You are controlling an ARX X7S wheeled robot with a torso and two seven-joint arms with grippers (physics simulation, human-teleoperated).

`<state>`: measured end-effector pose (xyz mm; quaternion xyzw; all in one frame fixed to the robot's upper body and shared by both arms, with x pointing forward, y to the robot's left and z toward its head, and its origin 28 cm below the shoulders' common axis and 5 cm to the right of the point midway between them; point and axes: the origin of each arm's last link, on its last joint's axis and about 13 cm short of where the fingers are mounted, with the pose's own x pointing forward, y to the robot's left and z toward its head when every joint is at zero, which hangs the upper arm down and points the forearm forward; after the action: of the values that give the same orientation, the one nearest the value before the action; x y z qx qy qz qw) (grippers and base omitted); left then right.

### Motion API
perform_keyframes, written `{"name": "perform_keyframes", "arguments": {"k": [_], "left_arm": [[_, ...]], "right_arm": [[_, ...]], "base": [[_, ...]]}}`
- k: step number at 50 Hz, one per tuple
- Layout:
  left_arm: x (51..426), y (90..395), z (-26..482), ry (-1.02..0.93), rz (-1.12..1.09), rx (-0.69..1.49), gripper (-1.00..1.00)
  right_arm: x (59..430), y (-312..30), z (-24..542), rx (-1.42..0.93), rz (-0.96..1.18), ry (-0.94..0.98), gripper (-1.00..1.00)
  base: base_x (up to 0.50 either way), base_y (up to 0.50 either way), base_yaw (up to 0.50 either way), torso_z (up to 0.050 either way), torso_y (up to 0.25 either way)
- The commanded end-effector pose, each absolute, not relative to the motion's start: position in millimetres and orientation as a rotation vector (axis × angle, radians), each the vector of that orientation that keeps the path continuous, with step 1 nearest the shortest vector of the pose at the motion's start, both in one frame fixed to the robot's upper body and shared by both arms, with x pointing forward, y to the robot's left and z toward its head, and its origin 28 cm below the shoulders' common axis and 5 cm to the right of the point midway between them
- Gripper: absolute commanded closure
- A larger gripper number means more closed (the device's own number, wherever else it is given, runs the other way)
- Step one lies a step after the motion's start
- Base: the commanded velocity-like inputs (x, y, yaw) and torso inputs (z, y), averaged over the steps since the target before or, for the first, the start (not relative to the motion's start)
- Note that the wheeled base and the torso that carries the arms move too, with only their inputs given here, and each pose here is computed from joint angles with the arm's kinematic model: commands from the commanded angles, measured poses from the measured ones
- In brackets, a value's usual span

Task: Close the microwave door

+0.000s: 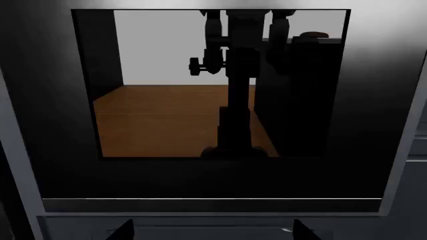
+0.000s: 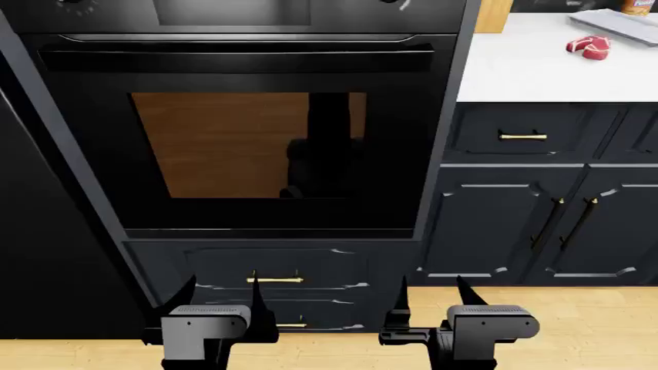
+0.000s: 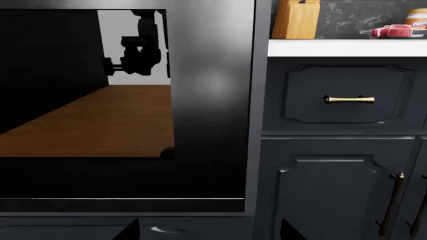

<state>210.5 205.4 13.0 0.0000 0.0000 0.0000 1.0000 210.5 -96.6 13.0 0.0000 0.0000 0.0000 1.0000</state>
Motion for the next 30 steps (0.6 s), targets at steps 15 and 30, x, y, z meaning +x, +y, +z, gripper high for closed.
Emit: {"name": "perform_keyframes", "arguments": {"k": [15, 30], "left_arm": [[208.8, 203.7, 16.3, -0.007, -0.002, 0.002, -1.00], [209.0, 205.0, 29.8, -0.146, -0.002, 0.084, -1.00]], "right_arm": [[210.4, -97.1, 13.6, 0.003, 0.001, -0.005, -1.00], [209.2, -97.0, 29.1, -0.017, -0.020, -0.107, -1.00]], "base": [[0.00, 0.00, 0.00, 0.000, 0.000], [0.00, 0.00, 0.00, 0.000, 0.000]]}}
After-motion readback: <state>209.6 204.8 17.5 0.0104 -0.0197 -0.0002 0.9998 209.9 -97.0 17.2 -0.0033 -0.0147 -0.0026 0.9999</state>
